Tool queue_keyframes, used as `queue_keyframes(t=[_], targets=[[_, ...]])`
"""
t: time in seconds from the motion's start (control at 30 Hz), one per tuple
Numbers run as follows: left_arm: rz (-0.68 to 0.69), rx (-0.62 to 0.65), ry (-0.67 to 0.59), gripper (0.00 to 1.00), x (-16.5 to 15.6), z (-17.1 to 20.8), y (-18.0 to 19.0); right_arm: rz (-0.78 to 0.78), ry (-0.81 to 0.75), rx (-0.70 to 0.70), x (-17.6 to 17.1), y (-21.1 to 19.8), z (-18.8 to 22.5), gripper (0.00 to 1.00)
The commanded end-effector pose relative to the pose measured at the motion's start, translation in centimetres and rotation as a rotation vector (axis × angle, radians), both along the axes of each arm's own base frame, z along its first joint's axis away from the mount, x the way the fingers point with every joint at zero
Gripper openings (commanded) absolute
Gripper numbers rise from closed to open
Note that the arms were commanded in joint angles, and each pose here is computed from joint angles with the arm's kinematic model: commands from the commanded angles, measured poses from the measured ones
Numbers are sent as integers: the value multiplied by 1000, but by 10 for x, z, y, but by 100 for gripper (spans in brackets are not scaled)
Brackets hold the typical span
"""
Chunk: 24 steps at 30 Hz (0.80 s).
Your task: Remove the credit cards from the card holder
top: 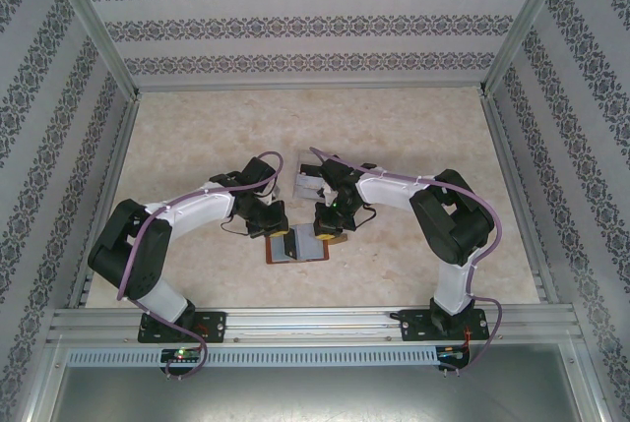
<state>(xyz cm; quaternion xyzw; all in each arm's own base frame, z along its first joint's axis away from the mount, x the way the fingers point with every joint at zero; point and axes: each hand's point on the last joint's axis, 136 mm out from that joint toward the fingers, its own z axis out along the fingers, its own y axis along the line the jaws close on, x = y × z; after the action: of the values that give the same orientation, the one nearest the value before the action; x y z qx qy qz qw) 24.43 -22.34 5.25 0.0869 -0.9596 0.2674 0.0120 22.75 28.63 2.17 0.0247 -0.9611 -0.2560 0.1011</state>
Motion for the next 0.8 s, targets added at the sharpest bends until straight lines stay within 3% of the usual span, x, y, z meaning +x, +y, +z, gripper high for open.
queue_keyframes(t=[0.0,0.23,0.77], targets=[[-17,14,5,5,-4,-3,-1,4,15,-73,-4,-12,-18,8],[-18,42,-26,4,0,4,4,-6,-1,-82,-3,-16,-10,25],[-109,132,-104,0,16,29,12,-35,-68,-87,5,-30,17,28]])
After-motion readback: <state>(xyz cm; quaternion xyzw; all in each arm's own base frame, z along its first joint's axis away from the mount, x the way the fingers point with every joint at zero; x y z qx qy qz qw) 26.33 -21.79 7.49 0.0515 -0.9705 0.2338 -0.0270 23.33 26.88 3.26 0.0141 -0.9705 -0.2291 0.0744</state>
